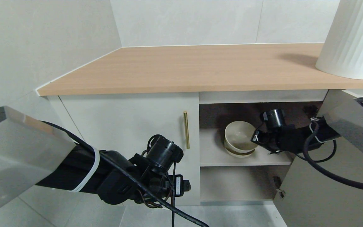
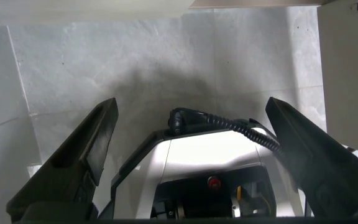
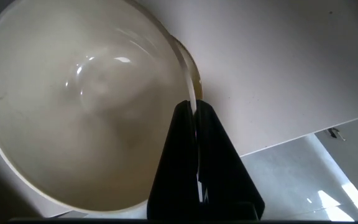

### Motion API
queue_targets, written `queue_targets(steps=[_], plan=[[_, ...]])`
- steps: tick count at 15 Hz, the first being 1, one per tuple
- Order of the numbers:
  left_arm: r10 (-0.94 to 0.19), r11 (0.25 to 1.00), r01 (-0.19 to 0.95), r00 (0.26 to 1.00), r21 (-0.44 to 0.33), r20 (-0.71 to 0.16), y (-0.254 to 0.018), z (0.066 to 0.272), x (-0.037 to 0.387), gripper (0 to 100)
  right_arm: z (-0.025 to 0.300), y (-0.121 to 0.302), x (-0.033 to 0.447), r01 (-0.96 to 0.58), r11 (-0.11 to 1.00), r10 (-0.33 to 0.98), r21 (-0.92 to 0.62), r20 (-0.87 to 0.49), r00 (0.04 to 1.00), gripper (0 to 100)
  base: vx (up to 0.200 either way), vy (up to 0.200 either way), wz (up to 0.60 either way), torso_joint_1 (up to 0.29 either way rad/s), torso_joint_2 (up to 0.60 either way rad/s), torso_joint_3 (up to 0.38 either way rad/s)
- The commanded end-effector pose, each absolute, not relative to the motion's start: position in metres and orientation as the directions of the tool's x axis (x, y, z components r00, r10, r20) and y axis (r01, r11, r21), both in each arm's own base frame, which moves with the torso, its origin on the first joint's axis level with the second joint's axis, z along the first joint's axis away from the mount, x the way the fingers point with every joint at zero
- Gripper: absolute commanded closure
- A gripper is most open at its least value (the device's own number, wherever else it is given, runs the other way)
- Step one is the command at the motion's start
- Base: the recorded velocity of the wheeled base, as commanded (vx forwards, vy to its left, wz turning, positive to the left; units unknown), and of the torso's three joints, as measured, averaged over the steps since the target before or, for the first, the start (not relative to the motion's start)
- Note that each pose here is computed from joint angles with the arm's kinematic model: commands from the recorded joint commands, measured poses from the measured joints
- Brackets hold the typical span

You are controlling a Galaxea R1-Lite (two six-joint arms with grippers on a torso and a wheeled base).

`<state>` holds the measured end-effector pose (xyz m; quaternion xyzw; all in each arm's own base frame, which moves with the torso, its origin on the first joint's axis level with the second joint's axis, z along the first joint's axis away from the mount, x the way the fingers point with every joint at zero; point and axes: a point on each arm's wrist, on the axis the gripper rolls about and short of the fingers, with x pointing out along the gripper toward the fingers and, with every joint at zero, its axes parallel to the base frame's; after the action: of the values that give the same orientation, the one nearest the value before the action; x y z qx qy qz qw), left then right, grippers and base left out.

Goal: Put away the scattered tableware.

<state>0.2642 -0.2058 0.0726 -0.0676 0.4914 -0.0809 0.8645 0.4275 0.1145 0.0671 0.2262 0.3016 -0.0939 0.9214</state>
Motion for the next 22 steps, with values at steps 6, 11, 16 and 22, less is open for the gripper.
queue_targets(steps=[6,11,16,22], plan=[[-0.206,0.978,0.073,0.504,-0.196,-0.839,-0.206,0.072,0.264,0,0.061,0.116,0.428,0.309,0.884,-0.036,0.350,-0.608,0.793,0,0.000,0.000,0.00,0.000,0.00,0.000],[-0.206,0.978,0.073,0.505,-0.197,-0.838,-0.206,0.073,0.264,0,0.060,0.117,0.427,0.306,0.886,-0.033,0.348,-0.612,0.790,0,0.000,0.000,0.00,0.000,0.00,0.000],[-0.220,0.974,0.068,0.531,-0.217,-0.818,-0.201,0.085,0.264,0,0.072,0.116,0.417,0.294,0.890,-0.021,0.349,-0.612,0.790,0,0.000,0.000,0.00,0.000,0.00,0.000],[-0.248,0.957,0.069,0.694,-0.280,-0.676,-0.154,0.164,0.237,0,0.138,0.116,0.334,0.058,0.961,0.112,0.272,-0.571,0.813,0,0.000,0.000,0.00,0.000,0.00,0.000]])
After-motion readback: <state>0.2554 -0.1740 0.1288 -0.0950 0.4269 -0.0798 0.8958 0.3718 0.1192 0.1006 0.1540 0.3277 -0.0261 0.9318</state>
